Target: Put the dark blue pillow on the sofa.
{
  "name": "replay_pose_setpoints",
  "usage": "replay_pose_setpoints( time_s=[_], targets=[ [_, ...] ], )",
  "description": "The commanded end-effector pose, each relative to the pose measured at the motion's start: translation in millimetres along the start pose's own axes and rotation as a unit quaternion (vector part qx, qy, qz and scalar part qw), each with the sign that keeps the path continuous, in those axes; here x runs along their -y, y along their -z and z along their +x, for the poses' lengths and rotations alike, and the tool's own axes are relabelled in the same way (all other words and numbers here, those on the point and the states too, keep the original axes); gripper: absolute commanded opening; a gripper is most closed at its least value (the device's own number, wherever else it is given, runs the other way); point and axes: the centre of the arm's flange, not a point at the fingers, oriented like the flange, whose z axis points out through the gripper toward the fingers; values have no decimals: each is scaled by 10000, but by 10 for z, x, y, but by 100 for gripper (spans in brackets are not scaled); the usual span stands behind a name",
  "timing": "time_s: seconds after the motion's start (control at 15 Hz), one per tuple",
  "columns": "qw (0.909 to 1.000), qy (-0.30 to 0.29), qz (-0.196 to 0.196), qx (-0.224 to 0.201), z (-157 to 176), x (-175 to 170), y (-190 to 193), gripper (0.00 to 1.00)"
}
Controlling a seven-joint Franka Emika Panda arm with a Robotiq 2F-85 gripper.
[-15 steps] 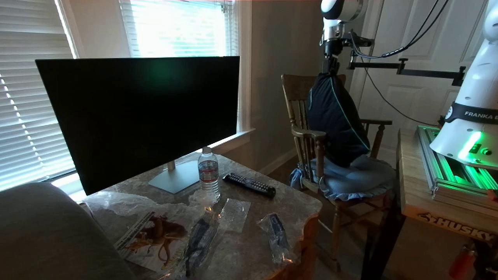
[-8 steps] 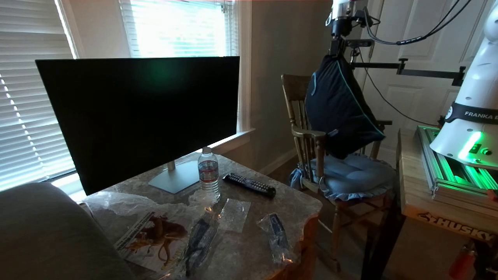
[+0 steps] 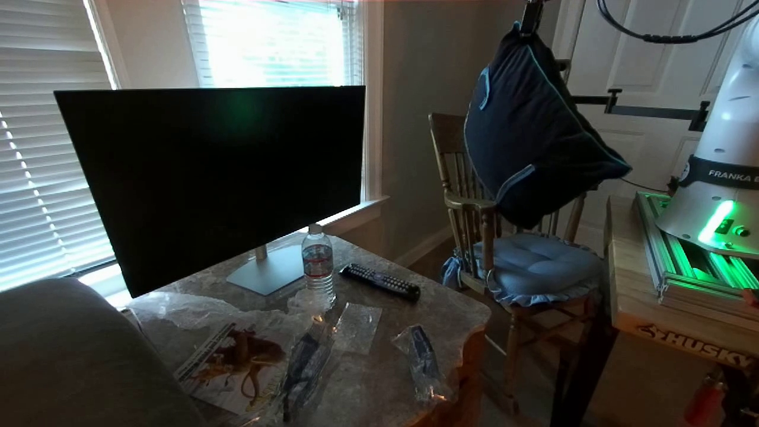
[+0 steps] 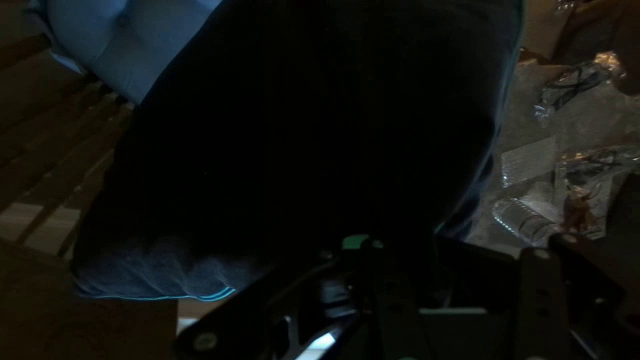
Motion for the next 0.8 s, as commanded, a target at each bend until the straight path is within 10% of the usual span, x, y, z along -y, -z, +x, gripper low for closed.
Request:
replay_pose_setpoints(
  time_s=[0.0, 0.4, 0.73],
  targets=[
    [9969, 588, 90, -518, -187, 691, 347, 2],
    [9862, 1503, 221, -654, -323, 1556, 273, 2],
    [9850, 1691, 155, -302, -253, 1576, 76, 8]
  ],
)
